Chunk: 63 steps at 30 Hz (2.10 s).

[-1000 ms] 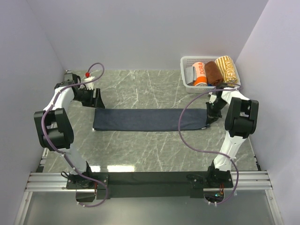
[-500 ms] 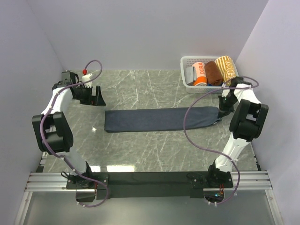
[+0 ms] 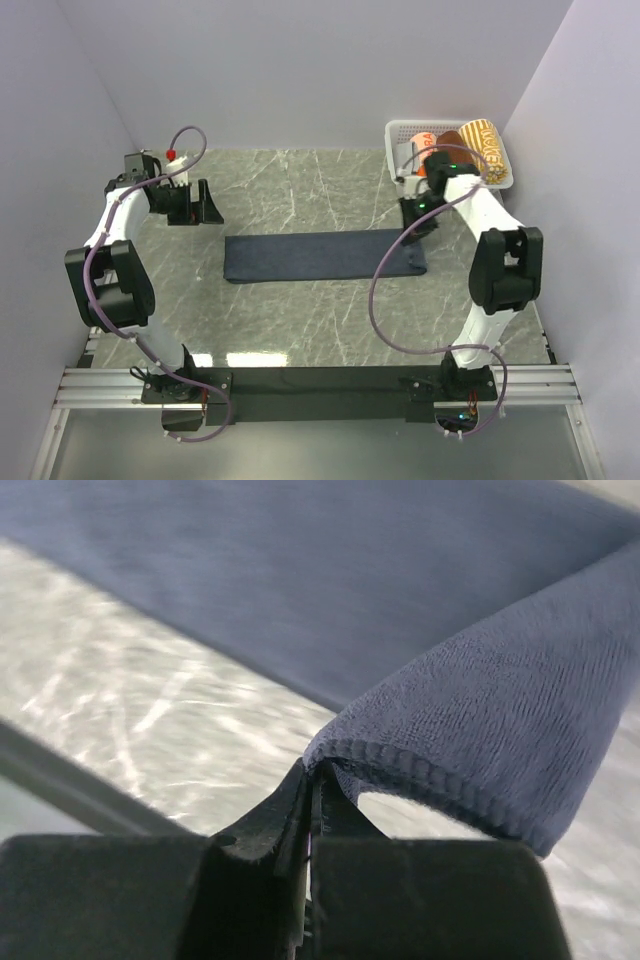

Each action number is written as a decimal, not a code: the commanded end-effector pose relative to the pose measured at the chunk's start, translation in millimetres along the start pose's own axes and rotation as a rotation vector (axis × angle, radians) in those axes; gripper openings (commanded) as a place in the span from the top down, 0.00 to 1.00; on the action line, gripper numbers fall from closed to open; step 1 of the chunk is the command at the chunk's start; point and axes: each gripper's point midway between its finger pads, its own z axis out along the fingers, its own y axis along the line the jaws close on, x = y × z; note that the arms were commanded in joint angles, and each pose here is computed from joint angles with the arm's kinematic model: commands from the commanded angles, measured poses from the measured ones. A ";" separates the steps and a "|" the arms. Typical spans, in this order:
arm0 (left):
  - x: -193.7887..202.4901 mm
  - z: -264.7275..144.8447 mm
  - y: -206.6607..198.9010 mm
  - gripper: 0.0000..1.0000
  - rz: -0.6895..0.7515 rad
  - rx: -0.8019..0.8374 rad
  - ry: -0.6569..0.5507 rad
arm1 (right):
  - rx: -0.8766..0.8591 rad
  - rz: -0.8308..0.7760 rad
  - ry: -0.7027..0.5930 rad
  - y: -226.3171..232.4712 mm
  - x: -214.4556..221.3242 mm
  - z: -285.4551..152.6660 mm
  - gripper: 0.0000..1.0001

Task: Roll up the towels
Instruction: Fold the towel

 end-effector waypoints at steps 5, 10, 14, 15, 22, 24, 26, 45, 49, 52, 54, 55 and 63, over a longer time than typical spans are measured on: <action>4.4 -12.1 12.4 0.00 -0.136 -0.137 0.026 | -0.169 -0.089 -0.001 74.9 -23.0 33.7 1.00; 14.6 -15.1 15.9 0.01 -0.149 -0.173 0.039 | -0.227 -0.135 0.030 106.4 -30.5 52.1 1.00; 20.9 -15.3 18.9 0.01 -0.159 -0.193 0.059 | -0.258 -0.145 0.050 123.4 -34.0 61.7 1.00; 22.8 -14.3 19.2 0.00 -0.164 -0.194 0.066 | -0.263 -0.139 0.064 124.6 -33.1 66.3 1.00; 28.1 -13.0 18.9 0.01 -0.165 -0.190 0.074 | -0.295 -0.147 0.090 141.4 -32.8 77.3 1.00; 26.8 -13.2 17.9 0.01 -0.162 -0.182 0.068 | -0.297 -0.151 0.098 144.7 -32.6 81.8 1.00; 26.2 -12.3 16.6 0.01 -0.151 -0.170 0.063 | -0.296 -0.157 0.098 147.3 -34.2 83.6 1.00; 47.1 -8.4 -5.3 0.28 -0.013 -0.106 0.091 | -0.310 -0.203 0.161 163.0 -29.6 98.2 0.52; 61.6 11.0 -21.3 0.63 0.006 -0.062 0.159 | -0.309 -0.219 0.078 153.2 -45.1 63.6 0.51; 72.7 27.2 -30.7 0.75 0.005 -0.035 0.211 | -0.250 -0.199 0.023 121.9 -54.3 40.2 0.57; 78.5 39.5 -31.3 0.83 -0.010 -0.027 0.241 | -0.169 -0.186 0.032 94.6 -51.3 38.0 0.63; 80.3 42.7 -29.7 0.86 -0.018 -0.030 0.251 | -0.132 -0.173 0.042 75.5 -47.4 39.2 0.65; 101.0 87.4 -22.2 1.00 -0.058 -0.021 0.368 | -0.010 -0.137 0.080 22.4 -33.0 73.7 0.71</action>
